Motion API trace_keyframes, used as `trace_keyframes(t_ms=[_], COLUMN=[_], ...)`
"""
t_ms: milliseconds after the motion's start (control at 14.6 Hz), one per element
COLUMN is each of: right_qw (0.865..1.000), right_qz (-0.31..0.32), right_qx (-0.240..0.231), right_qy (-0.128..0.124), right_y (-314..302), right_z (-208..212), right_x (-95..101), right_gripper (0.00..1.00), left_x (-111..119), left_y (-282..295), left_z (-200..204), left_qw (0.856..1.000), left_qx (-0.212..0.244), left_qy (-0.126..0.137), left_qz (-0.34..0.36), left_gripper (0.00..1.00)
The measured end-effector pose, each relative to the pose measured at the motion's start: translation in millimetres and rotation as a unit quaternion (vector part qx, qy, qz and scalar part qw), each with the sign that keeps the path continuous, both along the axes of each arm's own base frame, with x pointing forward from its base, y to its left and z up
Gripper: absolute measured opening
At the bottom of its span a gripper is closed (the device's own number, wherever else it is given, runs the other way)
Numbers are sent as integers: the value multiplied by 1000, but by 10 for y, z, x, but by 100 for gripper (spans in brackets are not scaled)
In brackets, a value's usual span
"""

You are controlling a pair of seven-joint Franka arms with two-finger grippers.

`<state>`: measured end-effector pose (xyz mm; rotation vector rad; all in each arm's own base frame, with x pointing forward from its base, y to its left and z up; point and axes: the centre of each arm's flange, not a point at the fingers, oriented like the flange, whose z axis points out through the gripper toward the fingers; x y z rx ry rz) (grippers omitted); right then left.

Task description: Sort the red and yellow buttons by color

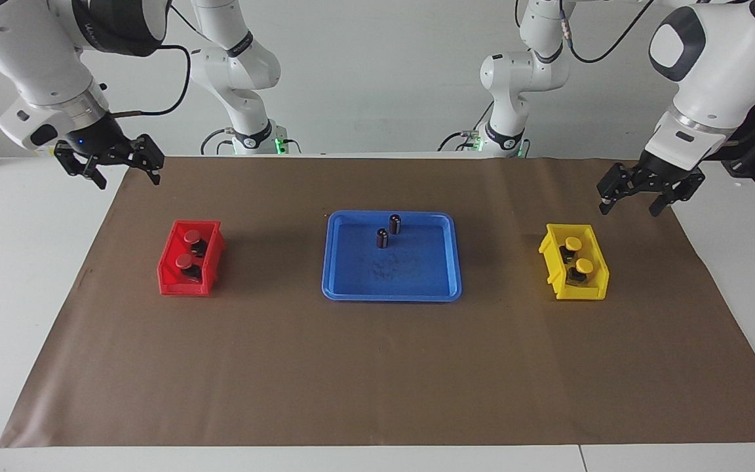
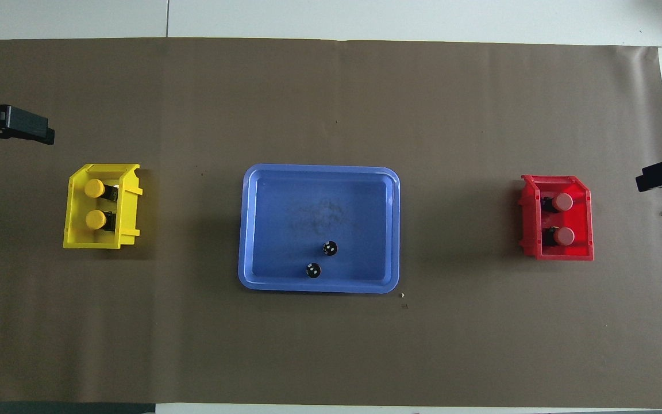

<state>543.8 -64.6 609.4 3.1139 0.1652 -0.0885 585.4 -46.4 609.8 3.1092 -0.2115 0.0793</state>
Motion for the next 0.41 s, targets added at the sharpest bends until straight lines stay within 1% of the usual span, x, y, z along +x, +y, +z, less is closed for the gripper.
trace_keyframes(t_ms=[274, 411], right_qw=[1000, 1000], right_qz=[0, 0], right_qx=[0, 0], right_qy=[0, -1], right_y=[0, 1], right_z=[4, 6], right_x=[1, 1], right_gripper=[100, 100], left_x=[-46, -100], left_y=[23, 29], left_z=[-43, -86], left_qw=[1000, 999], left_qx=[9, 12], left_qy=[23, 47], left_qz=[-1, -1], left_gripper=[100, 100])
